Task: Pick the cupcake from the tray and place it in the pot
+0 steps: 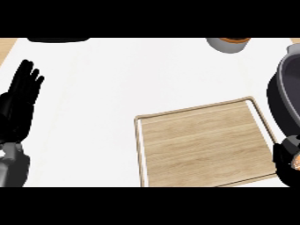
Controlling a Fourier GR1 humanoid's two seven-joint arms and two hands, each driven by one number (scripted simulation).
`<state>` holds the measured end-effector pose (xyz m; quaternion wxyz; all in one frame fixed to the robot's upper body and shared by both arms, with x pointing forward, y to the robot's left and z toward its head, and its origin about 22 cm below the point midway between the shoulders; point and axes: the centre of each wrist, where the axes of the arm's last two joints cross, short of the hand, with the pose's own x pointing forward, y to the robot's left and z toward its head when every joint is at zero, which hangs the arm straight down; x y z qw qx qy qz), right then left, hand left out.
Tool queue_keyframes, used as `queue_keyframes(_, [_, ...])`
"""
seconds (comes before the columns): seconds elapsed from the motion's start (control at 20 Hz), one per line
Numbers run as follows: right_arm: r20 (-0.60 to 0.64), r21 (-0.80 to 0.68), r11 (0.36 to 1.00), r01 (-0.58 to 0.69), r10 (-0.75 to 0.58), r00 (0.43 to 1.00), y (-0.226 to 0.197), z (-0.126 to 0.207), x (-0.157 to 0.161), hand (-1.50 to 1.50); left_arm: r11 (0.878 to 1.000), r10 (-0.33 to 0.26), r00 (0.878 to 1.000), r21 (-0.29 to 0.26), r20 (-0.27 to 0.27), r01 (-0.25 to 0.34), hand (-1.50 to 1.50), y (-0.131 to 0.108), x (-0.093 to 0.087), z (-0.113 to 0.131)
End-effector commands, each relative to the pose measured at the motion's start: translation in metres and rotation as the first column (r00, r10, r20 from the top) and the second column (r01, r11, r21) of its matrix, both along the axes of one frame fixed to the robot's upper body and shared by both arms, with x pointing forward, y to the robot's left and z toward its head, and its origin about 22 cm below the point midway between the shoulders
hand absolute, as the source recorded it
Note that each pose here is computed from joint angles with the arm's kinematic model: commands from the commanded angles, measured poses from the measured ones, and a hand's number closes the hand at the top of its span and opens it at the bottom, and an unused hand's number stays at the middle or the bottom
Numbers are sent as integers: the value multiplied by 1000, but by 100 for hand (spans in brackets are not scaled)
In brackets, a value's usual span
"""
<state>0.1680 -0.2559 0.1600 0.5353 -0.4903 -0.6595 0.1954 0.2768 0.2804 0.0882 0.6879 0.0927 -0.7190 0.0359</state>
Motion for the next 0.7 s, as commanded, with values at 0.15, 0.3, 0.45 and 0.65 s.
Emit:
queue_keyframes(0.15, [71, 199, 980, -4, -11, 997, -77, 15, 20, 150, 1000, -9, 1000, -2, -5, 9, 0, -1, -7, -5])
queue_keyframes(0.3, [31, 219, 976, -15, 9, 999, -91, 13, 27, 150, 1000, 9, 1000, -15, 11, -9, 0, -13, 17, 8])
queue_keyframes(0.45, [93, 331, 943, -38, 7, 996, -119, -7, 41, 150, 1000, -3, 1000, 7, 3, 2, 0, 1, 13, -3])
queue_keyframes(0.65, [41, -87, 980, 178, -175, 984, -151, -1, 51, 150, 1000, -18, 999, 10, 28, 17, 0, 7, 4, 6])
